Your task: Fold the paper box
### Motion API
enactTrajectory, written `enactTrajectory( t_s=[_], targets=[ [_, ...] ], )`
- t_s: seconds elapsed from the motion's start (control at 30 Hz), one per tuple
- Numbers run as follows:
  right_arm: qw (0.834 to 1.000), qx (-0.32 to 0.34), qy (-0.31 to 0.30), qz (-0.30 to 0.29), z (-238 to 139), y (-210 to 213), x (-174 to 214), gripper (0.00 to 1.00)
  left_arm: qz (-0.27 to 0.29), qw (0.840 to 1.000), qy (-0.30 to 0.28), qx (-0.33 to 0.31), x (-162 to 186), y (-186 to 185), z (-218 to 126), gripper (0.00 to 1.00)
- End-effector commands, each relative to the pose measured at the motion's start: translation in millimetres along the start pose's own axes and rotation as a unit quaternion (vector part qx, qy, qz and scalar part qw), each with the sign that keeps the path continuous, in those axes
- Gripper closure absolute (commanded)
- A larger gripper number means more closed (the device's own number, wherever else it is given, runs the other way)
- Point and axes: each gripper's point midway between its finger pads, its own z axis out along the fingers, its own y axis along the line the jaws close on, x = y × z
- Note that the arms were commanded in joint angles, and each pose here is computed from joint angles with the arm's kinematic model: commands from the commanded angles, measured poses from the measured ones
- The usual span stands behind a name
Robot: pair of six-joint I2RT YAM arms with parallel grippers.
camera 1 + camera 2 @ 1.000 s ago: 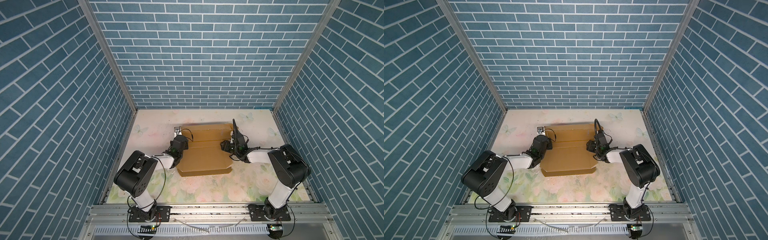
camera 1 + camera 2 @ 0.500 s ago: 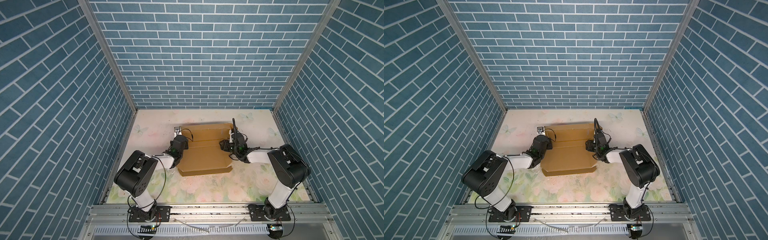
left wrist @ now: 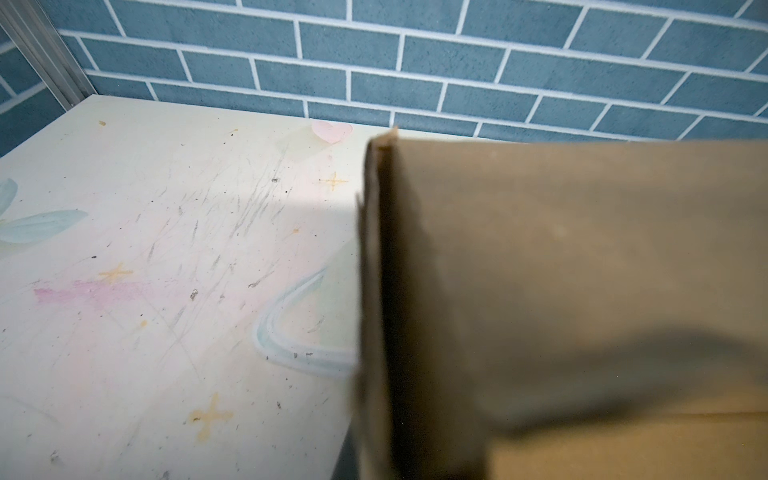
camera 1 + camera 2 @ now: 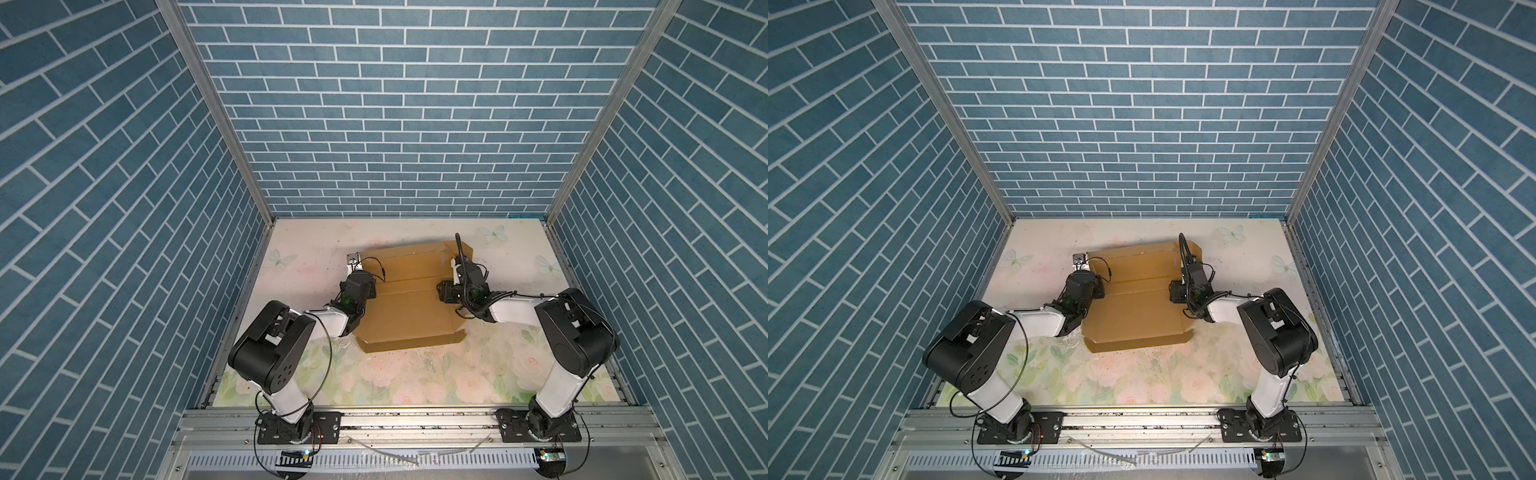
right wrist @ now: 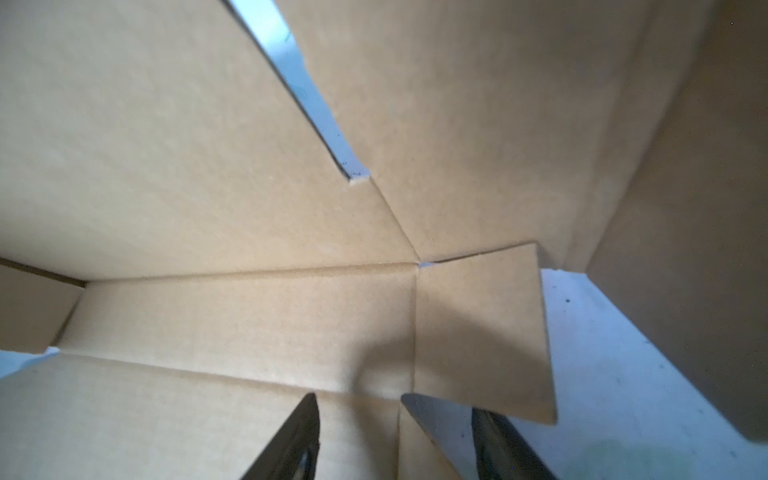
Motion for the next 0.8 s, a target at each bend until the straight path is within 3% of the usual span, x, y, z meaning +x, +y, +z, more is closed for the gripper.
enactTrajectory(
  t_s=[0.0,0.4,0.77],
  targets=[
    [0.999,-0.002,-0.012,-0.051,-3.6,13.7,-17.8,0.42,0.01,1.0,0.02,0.013,12.4,-5.6,3.3,1.0],
    [0.999,0.005,-0.023,-0.048,-6.3,12.3,-18.1,0.42,0.014,1.0,0.018,0.005,10.2,-2.8,2.5,1.0],
    [0.997,-0.028,-0.053,-0.042,-27.1,23.8,-27.2,0.41,0.03,0.999,0.02,-0.012,10.8,3.7,0.5,1.0]
  ],
)
